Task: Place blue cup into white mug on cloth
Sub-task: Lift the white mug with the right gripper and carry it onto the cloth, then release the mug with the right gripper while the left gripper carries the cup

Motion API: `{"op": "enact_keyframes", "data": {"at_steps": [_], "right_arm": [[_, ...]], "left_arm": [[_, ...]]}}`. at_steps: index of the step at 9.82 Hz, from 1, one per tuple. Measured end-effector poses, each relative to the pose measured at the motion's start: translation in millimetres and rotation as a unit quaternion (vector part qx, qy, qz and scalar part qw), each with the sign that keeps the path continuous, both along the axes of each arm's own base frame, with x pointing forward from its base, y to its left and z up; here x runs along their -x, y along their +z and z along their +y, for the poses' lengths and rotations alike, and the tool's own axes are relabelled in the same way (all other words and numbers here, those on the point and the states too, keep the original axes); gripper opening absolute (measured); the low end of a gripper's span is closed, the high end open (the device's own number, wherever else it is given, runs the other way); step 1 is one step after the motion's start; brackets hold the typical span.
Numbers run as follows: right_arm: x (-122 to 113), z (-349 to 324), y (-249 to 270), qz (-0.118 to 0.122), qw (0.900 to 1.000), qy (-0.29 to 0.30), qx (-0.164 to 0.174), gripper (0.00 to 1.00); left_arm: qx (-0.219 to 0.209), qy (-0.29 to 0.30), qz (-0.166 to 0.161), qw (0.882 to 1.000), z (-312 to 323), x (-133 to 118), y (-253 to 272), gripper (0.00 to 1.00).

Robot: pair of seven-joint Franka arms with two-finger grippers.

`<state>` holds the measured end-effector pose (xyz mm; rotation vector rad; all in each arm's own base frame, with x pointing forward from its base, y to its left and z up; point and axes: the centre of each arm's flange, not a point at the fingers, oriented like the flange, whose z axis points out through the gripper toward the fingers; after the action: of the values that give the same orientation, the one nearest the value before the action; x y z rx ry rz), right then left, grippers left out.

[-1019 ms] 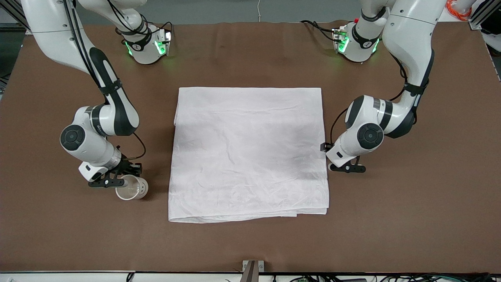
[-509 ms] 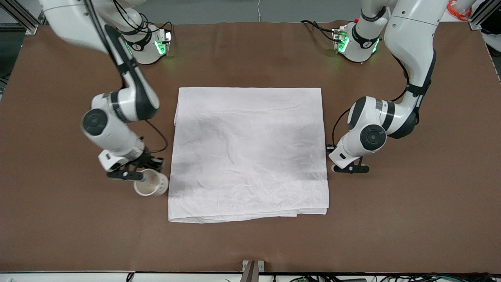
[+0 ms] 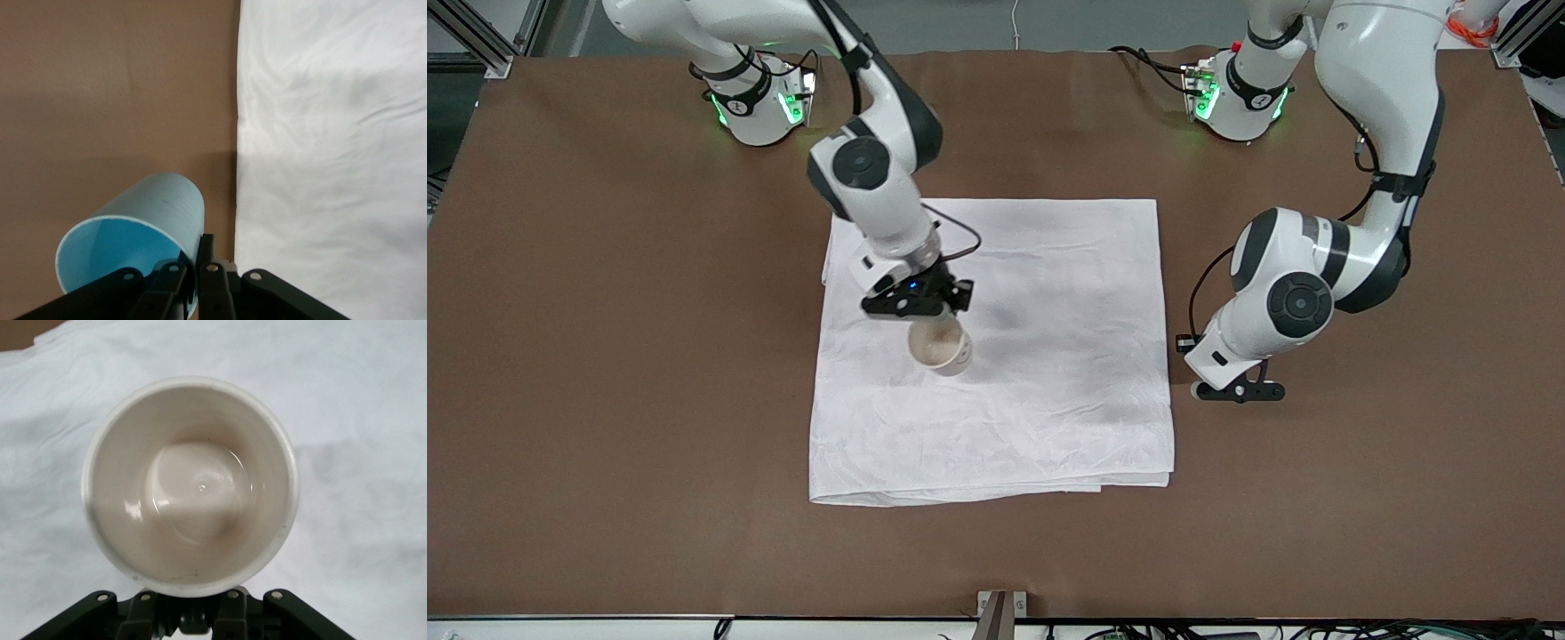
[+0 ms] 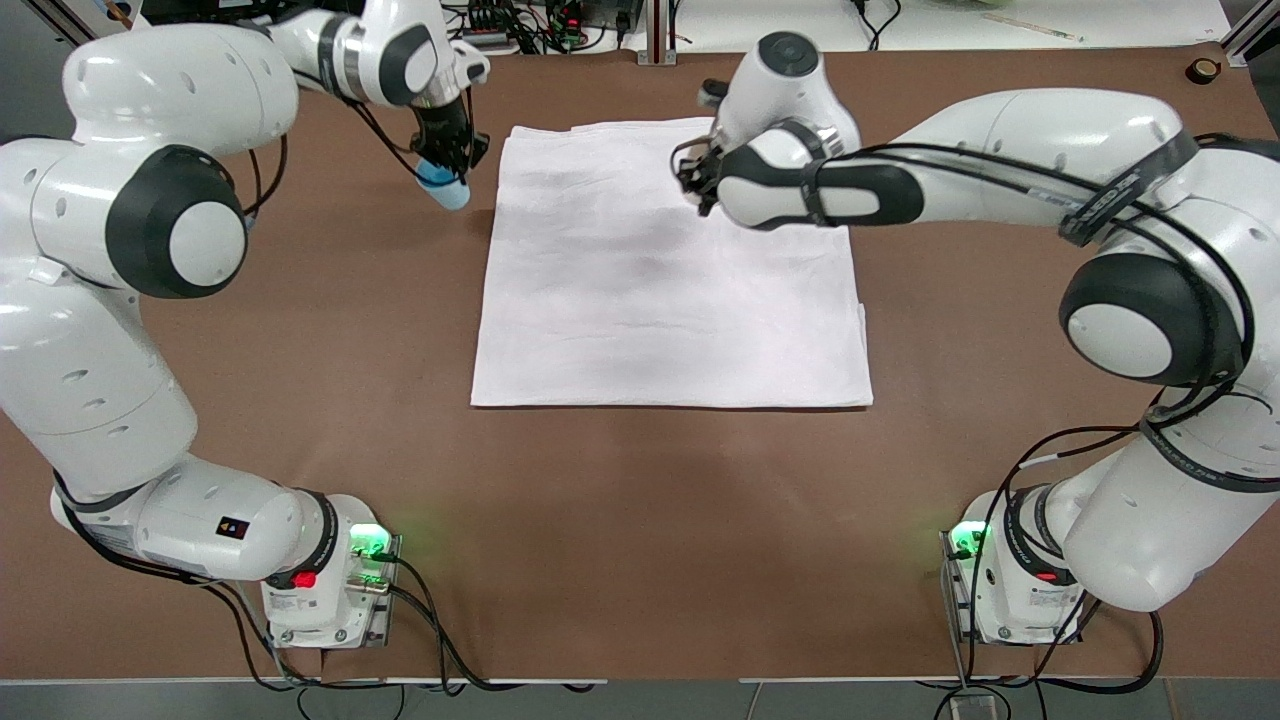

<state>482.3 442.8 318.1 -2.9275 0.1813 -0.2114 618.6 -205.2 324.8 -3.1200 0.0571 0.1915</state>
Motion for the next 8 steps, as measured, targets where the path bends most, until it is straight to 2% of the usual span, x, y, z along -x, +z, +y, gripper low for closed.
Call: {"op": "enact_keyframes", "data": {"at_steps": [2, 4, 6, 8], "right_arm": [[20.5, 33.2, -39.6, 0.009, 1.0, 0.003, 0.003, 0.09], [20.0, 43.2, -71.6, 0.018, 1.0, 0.004, 0.014, 0.1], [23.5, 46.1, -86.8, 0.026, 0.999, 0.008, 0.023, 0.16], [30.5, 50.1, -94.5, 0.035, 0.999, 0.014, 0.033, 0.45]], "left_arm": [[0.004, -0.007, -0.007, 1.0, -7.6, -17.5, 35.2, 0.04], [0.008, -0.026, -0.007, 1.0, -26.2, -32.3, 29.8, 0.04], [0.01, -0.052, -0.004, 0.999, -64.9, -31.2, 13.2, 0.04], [0.014, -0.081, -0.012, 0.997, -107.4, -22.3, 13.3, 0.04]]}}
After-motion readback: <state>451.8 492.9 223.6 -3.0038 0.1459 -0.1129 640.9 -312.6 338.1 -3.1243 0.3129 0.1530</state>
